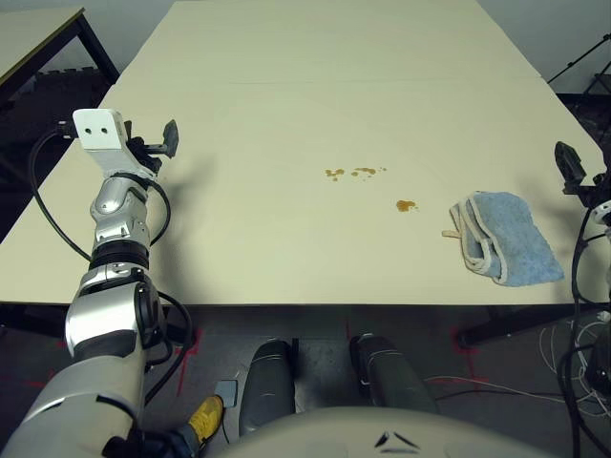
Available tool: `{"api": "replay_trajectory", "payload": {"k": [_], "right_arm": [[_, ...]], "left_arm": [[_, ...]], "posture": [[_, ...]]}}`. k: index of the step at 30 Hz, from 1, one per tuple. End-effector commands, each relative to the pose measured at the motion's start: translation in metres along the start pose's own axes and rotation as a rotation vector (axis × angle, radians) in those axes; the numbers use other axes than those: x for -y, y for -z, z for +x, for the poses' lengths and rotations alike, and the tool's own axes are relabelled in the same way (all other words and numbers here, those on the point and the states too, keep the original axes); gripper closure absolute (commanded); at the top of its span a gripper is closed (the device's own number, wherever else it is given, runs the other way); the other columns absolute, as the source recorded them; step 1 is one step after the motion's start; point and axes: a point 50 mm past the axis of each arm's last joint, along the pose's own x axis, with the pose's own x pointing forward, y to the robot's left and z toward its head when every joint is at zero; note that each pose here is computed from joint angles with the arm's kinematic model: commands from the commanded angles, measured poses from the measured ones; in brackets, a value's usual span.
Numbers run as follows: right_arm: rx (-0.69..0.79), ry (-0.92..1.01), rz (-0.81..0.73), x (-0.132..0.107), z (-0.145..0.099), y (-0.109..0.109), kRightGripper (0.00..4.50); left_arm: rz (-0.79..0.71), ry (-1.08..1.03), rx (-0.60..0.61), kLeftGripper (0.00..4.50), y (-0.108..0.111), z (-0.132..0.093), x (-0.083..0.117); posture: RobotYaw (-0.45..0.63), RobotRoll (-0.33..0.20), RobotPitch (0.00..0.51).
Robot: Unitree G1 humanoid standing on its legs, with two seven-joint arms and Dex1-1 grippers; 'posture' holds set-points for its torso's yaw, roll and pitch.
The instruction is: Wipe the water off the table with a rag.
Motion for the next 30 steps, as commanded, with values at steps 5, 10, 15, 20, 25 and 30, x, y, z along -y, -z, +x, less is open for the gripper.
{"api": "replay_trajectory", "payload": {"k": [5, 10, 15, 20, 25, 30], "right_arm": [[0.014, 0.014, -0.001, 0.002, 0.0, -0.002, 0.01], [0.019, 0.011, -0.001, 0.0, 0.002, -0.004, 0.01], [0.008, 0.039, 0.012, 0.004, 0.002, -0.005, 0.01], [-0.002, 0.043, 0.008, 0.006, 0.001, -0.005, 0.01], [-0.007, 0.041, 0.002, 0.007, 0.001, -0.006, 0.01], [-0.022, 0.022, 0.01, 0.01, 0.002, -0.012, 0.01]], "left_arm": [[0.007, 0.013, -0.033, 0.0, 0.007, -0.001, 0.003], [0.009, 0.031, -0.026, 0.0, 0.003, 0.001, 0.004], [-0.035, 0.216, 0.0, 0.0, -0.002, 0.003, 0.019], [-0.059, 0.461, 0.002, 0.0, -0.004, -0.002, 0.037], [-0.076, 0.756, -0.01, 0.0, -0.007, -0.018, 0.056], [-0.145, 1.113, -0.099, 0.0, -0.007, -0.051, 0.076]], "posture": [[-0.2, 0.0, 0.113], [-0.2, 0.0, 0.119], [-0.2, 0.0, 0.122], [-0.2, 0.0, 0.124], [-0.2, 0.0, 0.119], [-0.21, 0.0, 0.121]]}}
